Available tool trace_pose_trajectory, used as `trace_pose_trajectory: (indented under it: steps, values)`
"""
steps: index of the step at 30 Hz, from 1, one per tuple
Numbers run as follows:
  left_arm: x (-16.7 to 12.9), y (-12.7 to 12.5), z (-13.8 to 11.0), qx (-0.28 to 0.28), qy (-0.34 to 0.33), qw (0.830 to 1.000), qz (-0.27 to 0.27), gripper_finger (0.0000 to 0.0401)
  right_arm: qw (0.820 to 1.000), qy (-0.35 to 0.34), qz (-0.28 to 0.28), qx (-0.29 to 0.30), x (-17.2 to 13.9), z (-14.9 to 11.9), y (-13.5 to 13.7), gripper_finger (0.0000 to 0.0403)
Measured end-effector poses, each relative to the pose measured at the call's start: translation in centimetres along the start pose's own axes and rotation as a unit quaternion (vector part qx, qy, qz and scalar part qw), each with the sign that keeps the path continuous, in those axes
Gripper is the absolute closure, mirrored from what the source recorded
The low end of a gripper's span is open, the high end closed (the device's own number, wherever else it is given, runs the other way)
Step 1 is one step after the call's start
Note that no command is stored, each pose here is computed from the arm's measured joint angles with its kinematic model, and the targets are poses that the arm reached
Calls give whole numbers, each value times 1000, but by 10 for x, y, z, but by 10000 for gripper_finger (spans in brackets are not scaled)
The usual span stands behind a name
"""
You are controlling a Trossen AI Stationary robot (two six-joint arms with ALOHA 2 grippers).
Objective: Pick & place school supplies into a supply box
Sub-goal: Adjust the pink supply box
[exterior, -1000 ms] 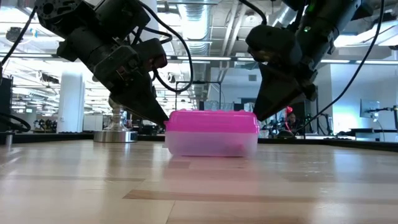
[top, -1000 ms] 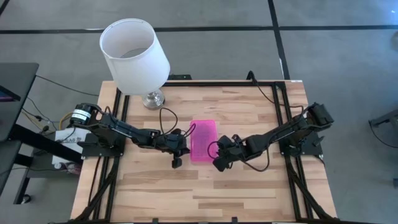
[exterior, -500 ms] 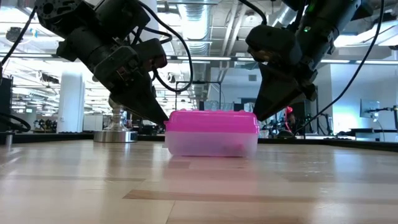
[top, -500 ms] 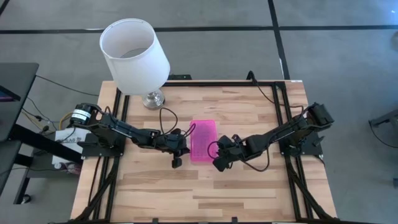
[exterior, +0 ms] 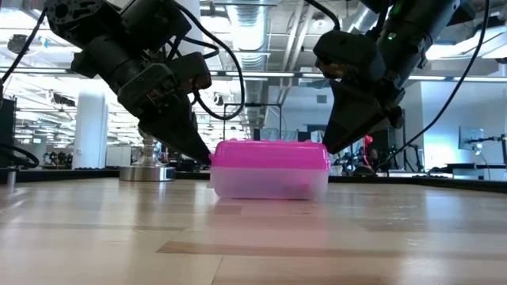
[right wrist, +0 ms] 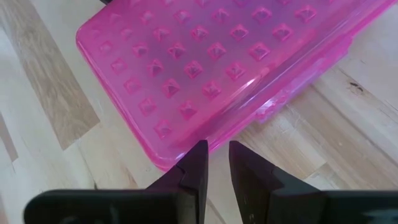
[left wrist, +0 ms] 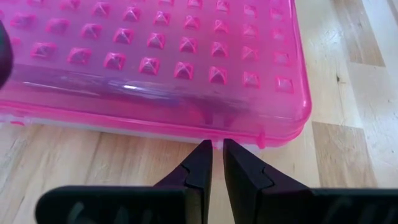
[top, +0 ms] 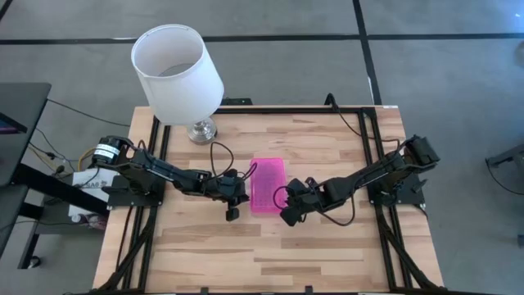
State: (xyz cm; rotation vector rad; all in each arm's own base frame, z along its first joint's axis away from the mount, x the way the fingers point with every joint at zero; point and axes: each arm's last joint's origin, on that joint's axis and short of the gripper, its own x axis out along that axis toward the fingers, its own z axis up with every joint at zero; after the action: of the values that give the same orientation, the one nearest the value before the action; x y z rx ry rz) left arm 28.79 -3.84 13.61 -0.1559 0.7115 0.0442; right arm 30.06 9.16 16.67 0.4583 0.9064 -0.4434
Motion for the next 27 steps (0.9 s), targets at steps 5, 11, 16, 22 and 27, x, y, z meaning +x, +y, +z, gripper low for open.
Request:
trace_pose_trajectory:
  steps: [5,11,16,22,27]
  values:
    - [0,0,0,0,0,1000,0,367,1000,0,0,0,0,0,0,345]
    - [0,0,0,0,-1,1000,5,367,1000,-1,2,1,0,0,0,345]
    - [0,0,0,0,-2,1000,6,367,1000,-4,6,2,0,1,1,345]
    - [0,0,0,0,-2,1000,6,367,1000,-4,8,0,-1,-1,3,345]
    - [0,0,0,0,-1,1000,6,367,1000,4,-2,-4,-1,-2,1,345]
